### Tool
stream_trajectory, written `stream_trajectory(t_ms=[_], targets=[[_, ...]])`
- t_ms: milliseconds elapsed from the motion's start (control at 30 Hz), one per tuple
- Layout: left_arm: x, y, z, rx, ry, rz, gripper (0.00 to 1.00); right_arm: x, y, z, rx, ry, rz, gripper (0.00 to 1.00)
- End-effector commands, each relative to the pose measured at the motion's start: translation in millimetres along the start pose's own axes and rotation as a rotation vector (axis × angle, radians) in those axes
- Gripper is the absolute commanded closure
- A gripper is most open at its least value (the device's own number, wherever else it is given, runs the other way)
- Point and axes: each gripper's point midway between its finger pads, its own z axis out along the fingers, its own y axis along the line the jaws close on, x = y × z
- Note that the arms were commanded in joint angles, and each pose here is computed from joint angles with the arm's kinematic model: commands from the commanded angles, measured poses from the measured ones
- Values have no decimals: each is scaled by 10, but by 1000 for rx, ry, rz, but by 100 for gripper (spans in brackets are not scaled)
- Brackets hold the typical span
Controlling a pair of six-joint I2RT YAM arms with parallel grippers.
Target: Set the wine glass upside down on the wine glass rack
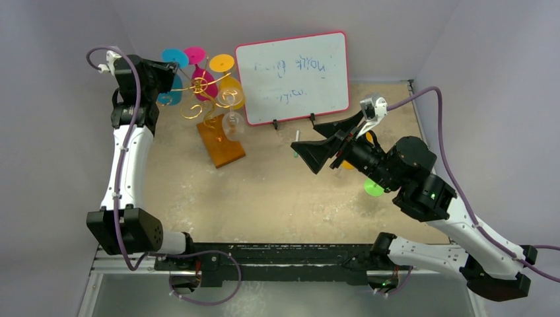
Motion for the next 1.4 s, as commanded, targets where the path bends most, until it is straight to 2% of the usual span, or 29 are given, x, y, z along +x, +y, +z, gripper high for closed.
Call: stream_trajectory(t_ms=[0,767,1367], targets=[[-352,-186,-14,74,-120,-37,100,-209,84,-4,-25,-66,-9,0],[-439,-169,80,137,-105,-158,100,-260,86,-44,-24,-79,-14,0],[-400,-49,-39,110,-79,-175,100,-196,63,-65,-21,-64,-6,0]])
